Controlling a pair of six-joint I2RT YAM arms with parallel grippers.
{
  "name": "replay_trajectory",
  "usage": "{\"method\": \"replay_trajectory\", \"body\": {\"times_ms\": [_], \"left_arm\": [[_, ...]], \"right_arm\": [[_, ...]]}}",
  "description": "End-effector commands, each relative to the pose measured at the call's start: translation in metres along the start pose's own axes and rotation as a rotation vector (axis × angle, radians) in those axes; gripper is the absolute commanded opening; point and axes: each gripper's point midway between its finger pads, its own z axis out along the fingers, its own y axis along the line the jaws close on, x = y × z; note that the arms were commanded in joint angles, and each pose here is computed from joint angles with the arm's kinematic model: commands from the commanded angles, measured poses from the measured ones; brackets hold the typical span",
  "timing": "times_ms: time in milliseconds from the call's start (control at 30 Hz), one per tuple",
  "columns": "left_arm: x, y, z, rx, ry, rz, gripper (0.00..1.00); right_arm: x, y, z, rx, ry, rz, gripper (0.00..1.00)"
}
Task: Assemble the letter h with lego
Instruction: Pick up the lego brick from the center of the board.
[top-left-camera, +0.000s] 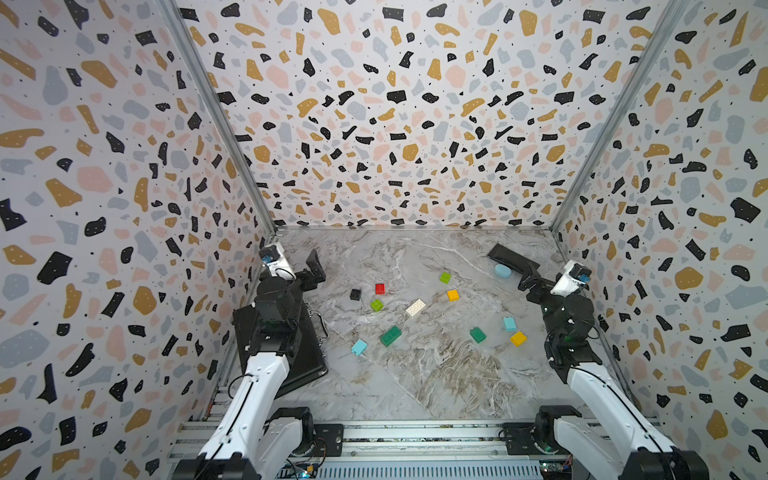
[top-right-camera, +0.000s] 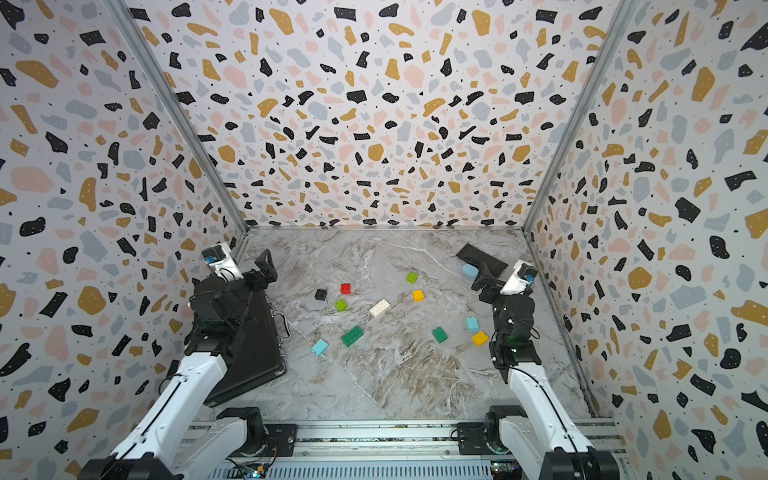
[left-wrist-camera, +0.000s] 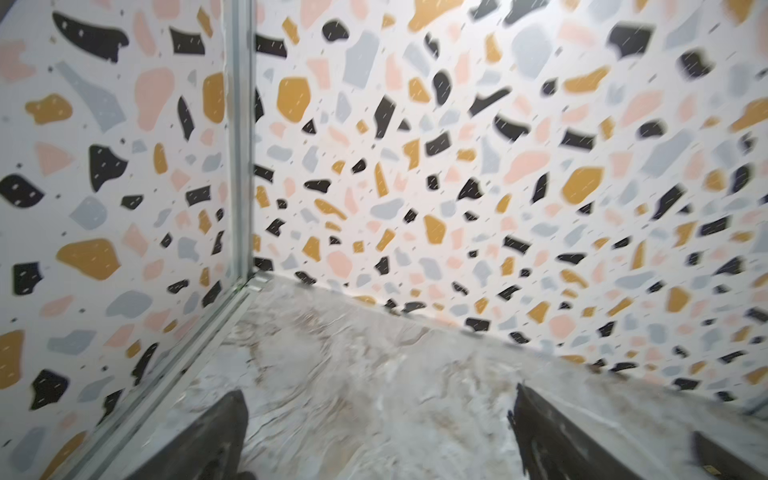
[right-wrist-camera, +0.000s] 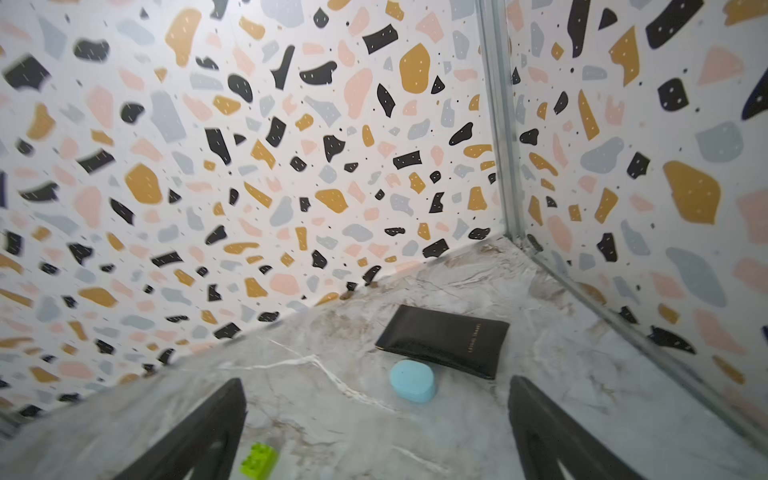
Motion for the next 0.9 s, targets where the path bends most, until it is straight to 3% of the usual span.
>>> {"method": "replay_trajectory", "body": {"times_ms": [0,133,333,400,500,567,667,767,867], "left_arm": [[0.023,0.015,-0.023,-0.115,0.082,-0.116,0.99],[0.026,-0.004,-0.047,0.012,-0.023,-0.098,0.99],[0.039,-0.036,-0.041,0.073,0.118,-0.099,0.99],[0.058,-0.051,-0.033,0.086,0.243,-0.076,0.99],[0.101,-0.071,-0.030,0.102,0.575,-0.005,0.99],[0.132,-0.093,-0.042,0.192,0.834,0.013,0.99],[0.171,-0.099,-0.072,0.196,1.120,-0.034,0.99],[0.198,-0.077,-0.095,0.098,1.238,-0.031,0.99],[0.198,-0.038,-0.103,-0.104,1.211,0.037,0.99]], "right_arm": [[0.033,-0.010,-0.008,0.034,0.119,0.231,1.00],[0.048,-0.003,0.003,0.040,0.270,0.198,1.00],[0.091,0.031,0.030,-0.083,0.538,0.210,1.00],[0.112,0.052,0.034,-0.117,0.643,0.154,0.99],[0.150,0.093,0.031,-0.212,0.834,0.053,0.88],[0.175,0.126,0.023,-0.312,0.940,-0.013,0.76],[0.205,0.168,0.004,-0.414,1.022,-0.169,0.74],[0.234,0.198,-0.010,-0.456,1.101,-0.234,0.72],[0.259,0.224,-0.017,-0.485,1.146,-0.332,0.71]]}}
